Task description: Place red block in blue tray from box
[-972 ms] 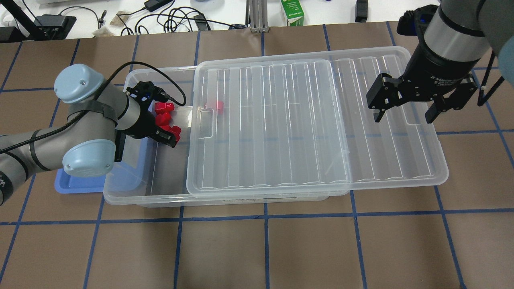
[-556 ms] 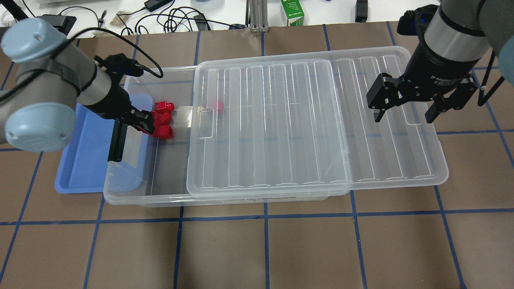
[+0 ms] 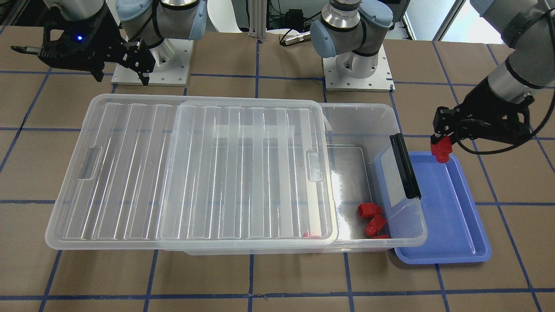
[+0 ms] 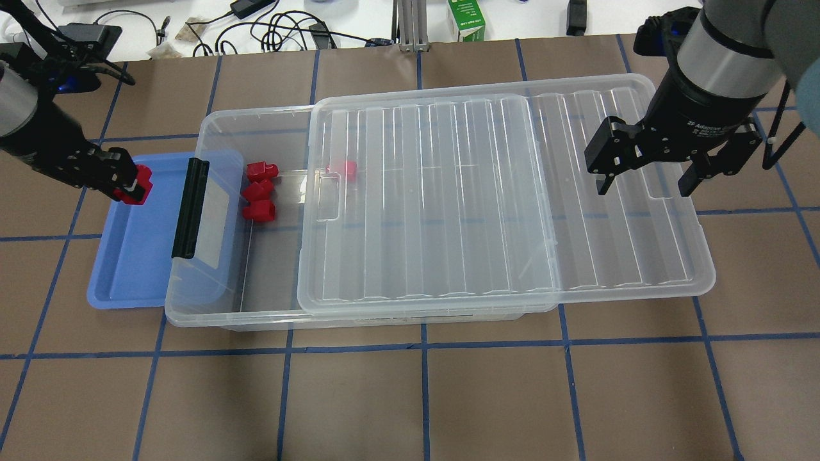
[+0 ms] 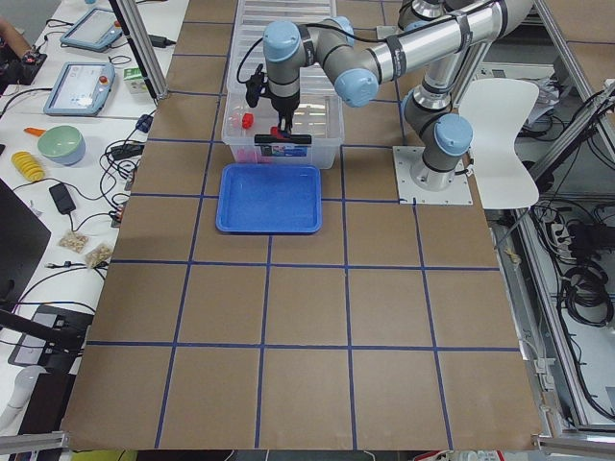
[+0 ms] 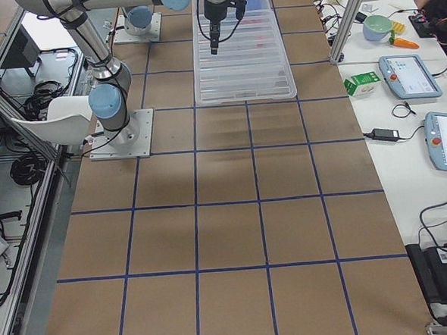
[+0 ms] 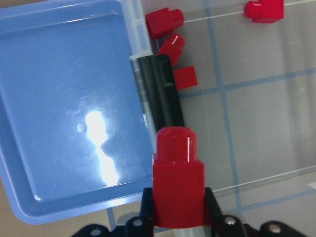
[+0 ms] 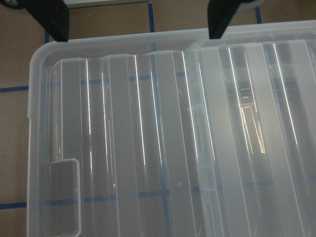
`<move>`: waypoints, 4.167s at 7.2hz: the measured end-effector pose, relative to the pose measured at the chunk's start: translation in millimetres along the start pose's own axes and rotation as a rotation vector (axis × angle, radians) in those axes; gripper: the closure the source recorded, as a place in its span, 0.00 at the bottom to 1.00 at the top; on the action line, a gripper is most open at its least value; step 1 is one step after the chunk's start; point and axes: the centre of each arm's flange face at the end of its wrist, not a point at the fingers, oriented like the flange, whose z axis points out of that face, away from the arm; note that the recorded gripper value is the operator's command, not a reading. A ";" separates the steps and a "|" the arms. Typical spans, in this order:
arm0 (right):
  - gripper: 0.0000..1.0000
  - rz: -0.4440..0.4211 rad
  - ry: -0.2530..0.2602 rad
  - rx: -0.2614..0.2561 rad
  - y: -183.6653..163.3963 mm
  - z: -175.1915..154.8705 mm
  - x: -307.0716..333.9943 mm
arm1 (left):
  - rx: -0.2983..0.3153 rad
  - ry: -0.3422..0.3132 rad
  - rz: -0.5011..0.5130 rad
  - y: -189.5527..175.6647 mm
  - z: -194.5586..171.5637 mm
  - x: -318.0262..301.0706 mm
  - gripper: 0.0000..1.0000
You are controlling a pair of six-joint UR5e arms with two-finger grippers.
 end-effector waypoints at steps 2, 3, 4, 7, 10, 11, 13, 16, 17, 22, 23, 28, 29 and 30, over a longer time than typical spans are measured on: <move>0.00 0.000 0.001 -0.002 -0.3 0.6 0.0 | -0.011 0.012 -0.062 -17.7 41.3 -56.7 0.82; 0.00 0.000 0.001 -0.005 -1.2 1.6 -0.1 | -0.011 0.015 -0.069 -31.5 71.5 -74.9 0.78; 0.00 0.001 0.002 -0.006 -1.9 2.2 0.1 | -0.007 0.015 -0.073 -42.5 107.5 -88.7 0.77; 0.00 0.002 0.002 -0.006 -3.2 3.0 0.3 | 0.023 0.001 -0.079 -49.0 185.2 -103.6 0.00; 0.00 0.003 0.000 -0.005 -4.3 3.5 0.7 | 0.032 -0.012 -0.078 -48.3 179.2 -100.1 0.00; 0.00 0.004 -0.001 -0.006 -4.6 3.8 0.6 | 0.032 -0.016 -0.074 -48.8 155.0 -93.1 0.00; 0.00 0.015 0.000 -0.004 -6.9 3.3 7.0 | 0.006 -0.002 -0.082 -48.6 67.9 -57.4 0.00; 0.00 0.037 -0.004 0.016 -31.4 9.4 47.2 | 0.035 -0.062 -0.032 -41.3 -46.2 71.9 0.00; 0.00 0.022 0.005 0.025 -39.8 12.7 56.6 | 0.030 -0.114 -0.005 -30.7 -60.5 113.4 0.00; 0.00 -0.047 0.058 0.001 -93.2 55.0 121.6 | 0.099 -0.167 0.025 -8.3 -72.2 209.5 0.00; 0.00 -0.064 0.061 0.006 -102.5 62.4 131.9 | 0.107 -0.161 0.016 -9.3 -71.6 208.5 0.00; 0.00 -0.137 0.046 0.011 -136.9 104.5 189.4 | 0.115 -0.154 -0.016 -13.8 -74.9 208.3 0.00; 0.00 -0.140 0.042 0.001 -140.1 117.9 190.7 | 0.115 -0.153 -0.017 -13.8 -75.0 208.2 0.00; 0.00 -0.139 0.039 -0.003 -140.0 129.9 190.5 | 0.115 -0.152 -0.017 -13.2 -75.2 208.3 0.00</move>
